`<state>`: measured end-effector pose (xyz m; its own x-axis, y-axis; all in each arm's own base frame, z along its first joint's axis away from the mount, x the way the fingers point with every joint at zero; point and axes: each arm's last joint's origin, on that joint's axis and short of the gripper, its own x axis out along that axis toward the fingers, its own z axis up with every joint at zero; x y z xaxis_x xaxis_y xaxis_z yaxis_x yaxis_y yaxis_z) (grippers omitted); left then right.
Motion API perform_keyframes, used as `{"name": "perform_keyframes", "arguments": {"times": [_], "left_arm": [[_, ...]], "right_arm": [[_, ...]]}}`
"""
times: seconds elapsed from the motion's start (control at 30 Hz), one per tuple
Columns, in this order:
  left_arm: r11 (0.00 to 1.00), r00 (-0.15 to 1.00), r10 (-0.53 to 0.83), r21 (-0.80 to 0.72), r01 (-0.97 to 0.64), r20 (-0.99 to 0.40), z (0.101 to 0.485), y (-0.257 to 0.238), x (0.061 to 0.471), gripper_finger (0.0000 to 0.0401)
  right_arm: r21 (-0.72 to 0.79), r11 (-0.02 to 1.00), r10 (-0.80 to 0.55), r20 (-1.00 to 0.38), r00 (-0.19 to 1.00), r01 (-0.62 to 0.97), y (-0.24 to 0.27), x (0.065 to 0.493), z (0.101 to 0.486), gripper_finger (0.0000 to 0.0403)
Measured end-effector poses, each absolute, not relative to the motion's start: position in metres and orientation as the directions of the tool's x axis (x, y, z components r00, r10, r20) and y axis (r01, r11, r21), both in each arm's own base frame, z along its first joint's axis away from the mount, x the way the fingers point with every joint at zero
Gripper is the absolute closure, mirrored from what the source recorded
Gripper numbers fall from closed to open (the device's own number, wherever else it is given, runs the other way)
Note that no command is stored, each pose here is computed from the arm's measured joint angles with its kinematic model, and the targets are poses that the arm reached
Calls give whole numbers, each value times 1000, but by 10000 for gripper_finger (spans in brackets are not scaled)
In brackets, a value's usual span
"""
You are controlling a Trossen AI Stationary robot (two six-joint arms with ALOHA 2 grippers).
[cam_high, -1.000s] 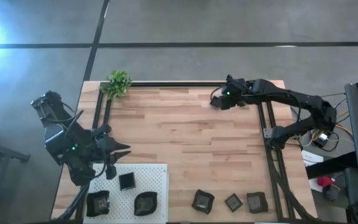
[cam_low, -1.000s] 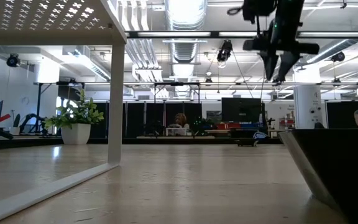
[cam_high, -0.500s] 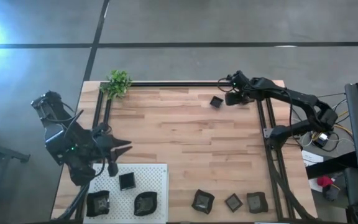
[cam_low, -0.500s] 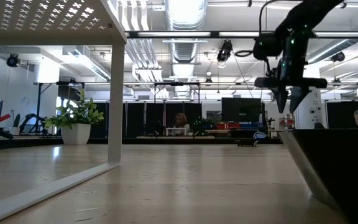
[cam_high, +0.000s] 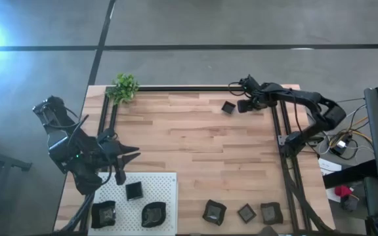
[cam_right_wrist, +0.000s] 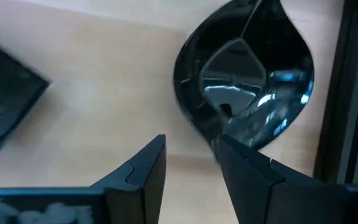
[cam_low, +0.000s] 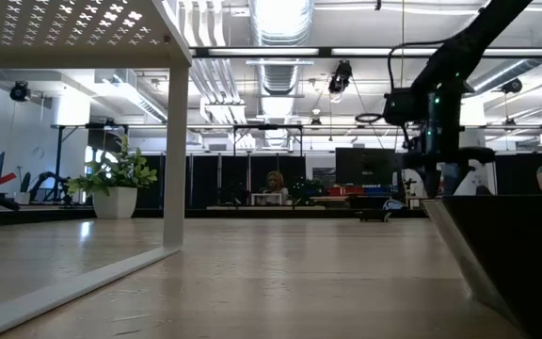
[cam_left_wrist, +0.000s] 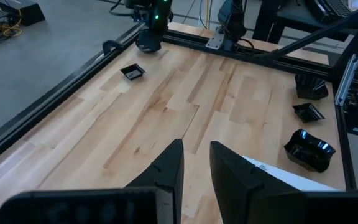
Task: Pick & Place Mini shaped plates
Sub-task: Stack the leaf shaped plate on top of the leaf shaped plate on the shelf
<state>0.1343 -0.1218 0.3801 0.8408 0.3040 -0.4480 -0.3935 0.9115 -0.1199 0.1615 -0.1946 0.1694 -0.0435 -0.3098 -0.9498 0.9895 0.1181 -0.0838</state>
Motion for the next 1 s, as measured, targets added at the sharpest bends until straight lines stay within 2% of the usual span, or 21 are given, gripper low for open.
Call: {"name": "perform_keyframes", "arguments": {"times": [0.4,0.5,0.57,0.67,0.87,1.0], "left_arm": [[902,842,303,-151,-404,-448,380,-122,134,330],[902,841,302,-151,-404,-448,380,-122,134,330],[902,841,302,-151,-404,-448,380,-122,134,330],[902,841,301,-152,-404,-449,380,-122,134,330],[902,842,301,-152,-404,-448,380,-122,134,330],[903,842,301,-149,-402,-448,380,-122,134,330]], "right_arm": [[-196,130,-265,-952,-156,972,-211,168,138,278],[-218,145,-269,-947,-173,965,-213,169,136,302],[-217,148,-271,-947,-172,965,-213,170,136,332],[-229,163,-291,-941,-175,960,-212,169,141,381],[-230,190,-338,-928,-157,954,-204,165,161,394],[-222,246,-374,-920,-119,943,-192,164,182,395]]}}
